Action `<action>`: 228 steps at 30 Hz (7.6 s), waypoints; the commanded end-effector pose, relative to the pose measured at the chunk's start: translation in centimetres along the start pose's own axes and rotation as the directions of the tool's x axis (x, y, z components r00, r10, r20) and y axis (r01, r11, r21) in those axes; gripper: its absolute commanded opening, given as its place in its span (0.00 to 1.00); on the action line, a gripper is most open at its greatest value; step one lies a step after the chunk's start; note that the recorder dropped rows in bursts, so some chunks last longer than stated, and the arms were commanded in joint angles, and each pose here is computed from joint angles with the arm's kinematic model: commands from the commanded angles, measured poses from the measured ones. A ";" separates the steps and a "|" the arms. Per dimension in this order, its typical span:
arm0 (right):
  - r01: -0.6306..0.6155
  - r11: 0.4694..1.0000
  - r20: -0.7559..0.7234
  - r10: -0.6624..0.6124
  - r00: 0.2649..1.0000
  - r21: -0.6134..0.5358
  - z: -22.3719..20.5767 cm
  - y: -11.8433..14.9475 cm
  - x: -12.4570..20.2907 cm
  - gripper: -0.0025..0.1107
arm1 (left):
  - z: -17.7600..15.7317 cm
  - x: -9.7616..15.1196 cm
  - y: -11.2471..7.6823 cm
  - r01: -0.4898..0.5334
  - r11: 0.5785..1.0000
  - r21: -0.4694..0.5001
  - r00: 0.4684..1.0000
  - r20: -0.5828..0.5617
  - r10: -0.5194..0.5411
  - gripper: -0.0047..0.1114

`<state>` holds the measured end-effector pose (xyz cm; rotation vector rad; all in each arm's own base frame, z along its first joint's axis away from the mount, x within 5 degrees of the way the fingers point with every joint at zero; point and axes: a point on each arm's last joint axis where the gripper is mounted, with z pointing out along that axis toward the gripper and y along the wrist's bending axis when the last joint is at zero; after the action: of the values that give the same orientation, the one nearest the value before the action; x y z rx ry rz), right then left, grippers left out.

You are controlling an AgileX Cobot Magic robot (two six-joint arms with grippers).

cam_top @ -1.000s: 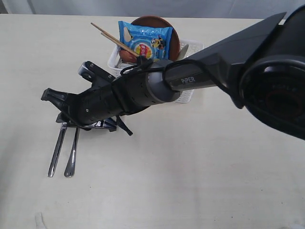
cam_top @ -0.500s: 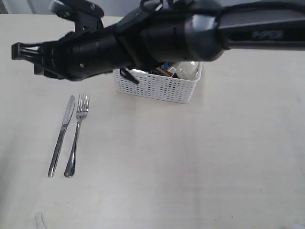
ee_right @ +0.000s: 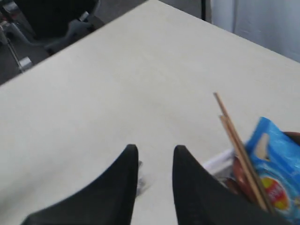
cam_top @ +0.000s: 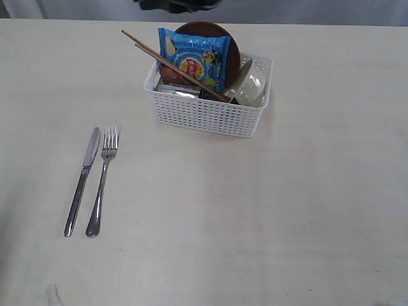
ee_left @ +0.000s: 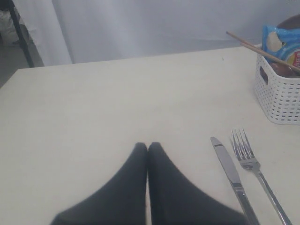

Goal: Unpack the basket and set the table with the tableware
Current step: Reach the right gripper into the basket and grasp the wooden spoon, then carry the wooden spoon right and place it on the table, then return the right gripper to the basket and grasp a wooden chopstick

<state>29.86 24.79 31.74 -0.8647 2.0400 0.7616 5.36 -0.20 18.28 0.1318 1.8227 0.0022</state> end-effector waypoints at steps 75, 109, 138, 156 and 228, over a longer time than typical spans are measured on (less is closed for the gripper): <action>0.203 0.974 -0.144 -0.188 0.972 0.099 9.2 -7.8 0.0 0.02 | 0.0 0.1 0.0 -0.001 1.000 0.004 1.000 0.001 0.001 0.04; 0.226 0.945 -0.077 -0.214 0.974 0.235 -1.2 -10.2 -7.2 0.02 | 0.0 0.1 0.0 -0.001 1.000 0.004 1.000 0.001 0.001 0.04; -0.564 0.557 -0.304 0.821 0.483 0.609 -5.2 -24.6 17.8 0.02 | 0.0 0.1 0.0 0.006 1.000 0.007 1.000 0.000 -0.006 0.04; -0.530 0.572 -0.335 0.811 0.480 0.626 -2.7 -24.8 20.2 0.40 | 0.0 0.1 0.0 0.003 1.000 0.006 1.000 0.000 -0.003 0.04; 0.422 0.904 -0.273 -0.425 0.863 -0.070 11.6 -3.3 5.6 0.52 | 0.0 0.1 0.0 0.003 1.000 0.006 1.000 0.000 -0.003 0.04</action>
<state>34.29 29.68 20.86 -1.4645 1.9664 0.3970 5.36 -0.20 18.28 0.1318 1.8227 0.0022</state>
